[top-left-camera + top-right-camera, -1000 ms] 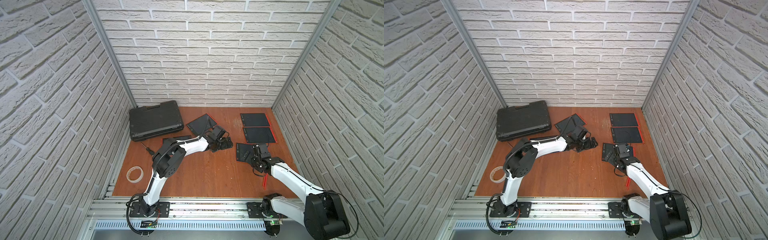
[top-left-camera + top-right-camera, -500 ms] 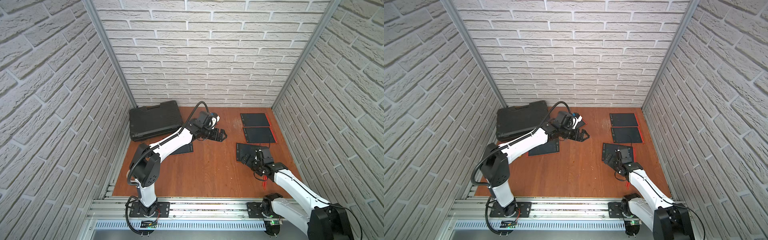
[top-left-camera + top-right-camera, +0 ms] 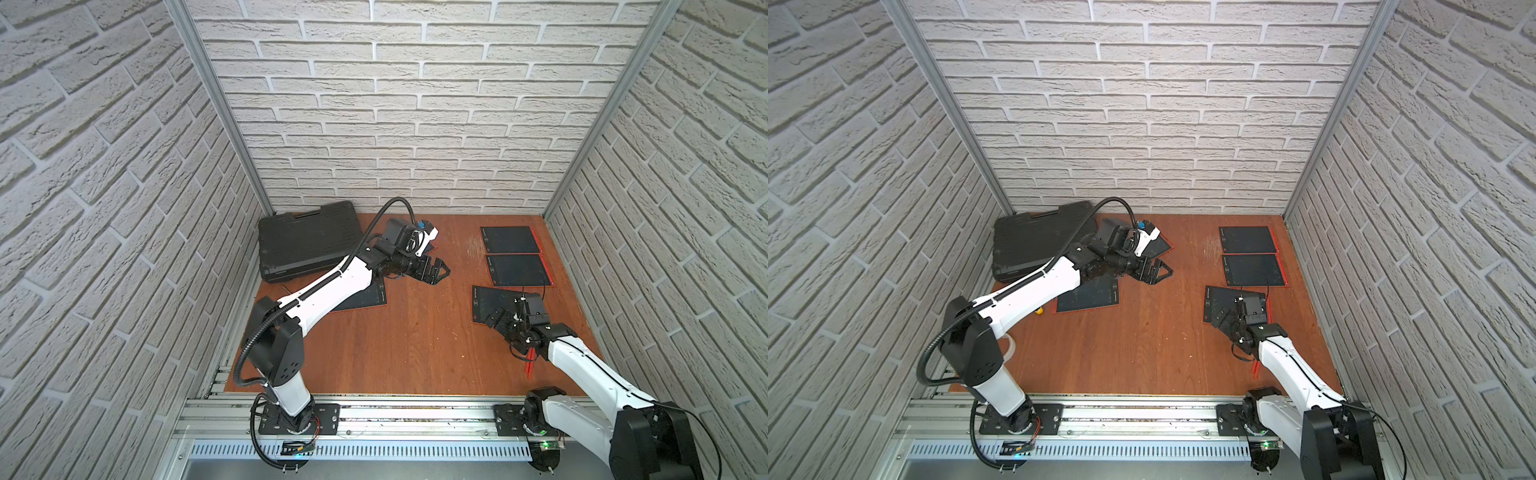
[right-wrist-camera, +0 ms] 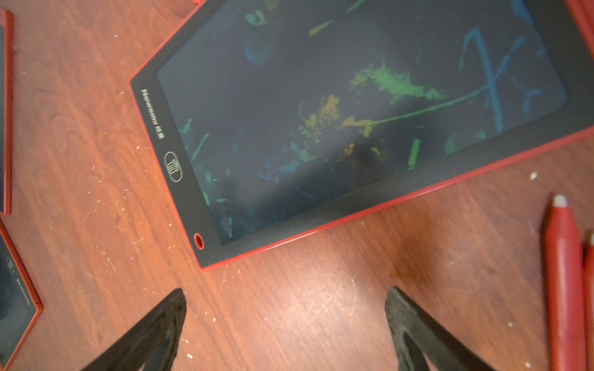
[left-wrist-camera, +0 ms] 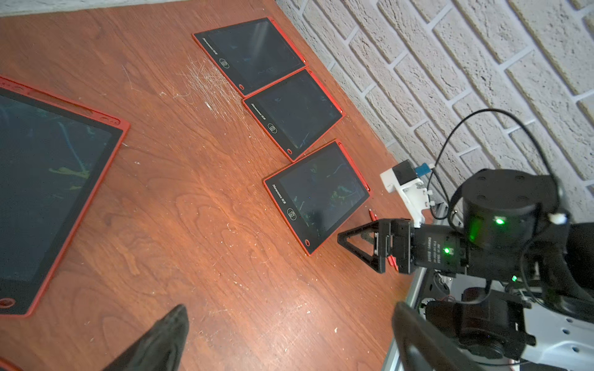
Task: Place the stylus back onto the writing tablet
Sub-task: Adjust the writing tablet at the center of the board.
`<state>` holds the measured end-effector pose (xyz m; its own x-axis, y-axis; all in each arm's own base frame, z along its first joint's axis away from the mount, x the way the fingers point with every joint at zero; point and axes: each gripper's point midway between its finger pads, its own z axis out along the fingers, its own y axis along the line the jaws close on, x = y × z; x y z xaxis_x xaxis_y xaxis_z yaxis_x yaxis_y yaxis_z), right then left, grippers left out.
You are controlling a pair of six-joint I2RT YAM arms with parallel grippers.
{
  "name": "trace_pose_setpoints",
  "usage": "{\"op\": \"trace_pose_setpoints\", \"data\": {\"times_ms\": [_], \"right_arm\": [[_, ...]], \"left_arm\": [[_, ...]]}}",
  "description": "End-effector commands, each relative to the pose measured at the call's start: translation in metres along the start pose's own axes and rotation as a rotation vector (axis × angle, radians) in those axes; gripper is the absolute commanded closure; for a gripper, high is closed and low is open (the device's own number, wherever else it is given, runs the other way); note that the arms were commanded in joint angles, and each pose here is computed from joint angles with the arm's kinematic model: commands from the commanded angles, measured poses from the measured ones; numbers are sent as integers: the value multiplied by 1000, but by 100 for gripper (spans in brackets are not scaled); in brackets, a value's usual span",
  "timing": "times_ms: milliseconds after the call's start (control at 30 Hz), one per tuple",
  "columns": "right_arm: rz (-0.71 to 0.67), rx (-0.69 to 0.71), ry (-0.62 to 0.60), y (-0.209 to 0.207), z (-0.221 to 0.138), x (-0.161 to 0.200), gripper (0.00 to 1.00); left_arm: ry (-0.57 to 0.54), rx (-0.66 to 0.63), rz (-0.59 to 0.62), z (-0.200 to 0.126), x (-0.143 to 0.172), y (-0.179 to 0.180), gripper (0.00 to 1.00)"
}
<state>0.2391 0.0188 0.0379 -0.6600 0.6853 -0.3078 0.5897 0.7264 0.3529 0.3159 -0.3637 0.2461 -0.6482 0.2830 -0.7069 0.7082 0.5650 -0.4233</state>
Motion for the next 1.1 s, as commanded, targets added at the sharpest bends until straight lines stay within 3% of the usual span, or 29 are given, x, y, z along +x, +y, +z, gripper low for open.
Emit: {"op": "trace_pose_setpoints", "data": {"times_ms": [0, 700, 867, 1067], "right_arm": [[39, -39, -36, 12, -1, -19, 4], [141, 3, -28, -8, 14, -77, 7], [98, -136, 23, 17, 7, -68, 8], [74, -123, 109, 7, 6, -31, 6]], "left_arm": [[-42, -9, 32, -15, -9, -3, 2], [-51, 1, 16, -20, -9, -6, 2], [-49, -8, 13, -20, -9, -4, 2], [-40, -9, 1, -17, -7, -1, 2]]}}
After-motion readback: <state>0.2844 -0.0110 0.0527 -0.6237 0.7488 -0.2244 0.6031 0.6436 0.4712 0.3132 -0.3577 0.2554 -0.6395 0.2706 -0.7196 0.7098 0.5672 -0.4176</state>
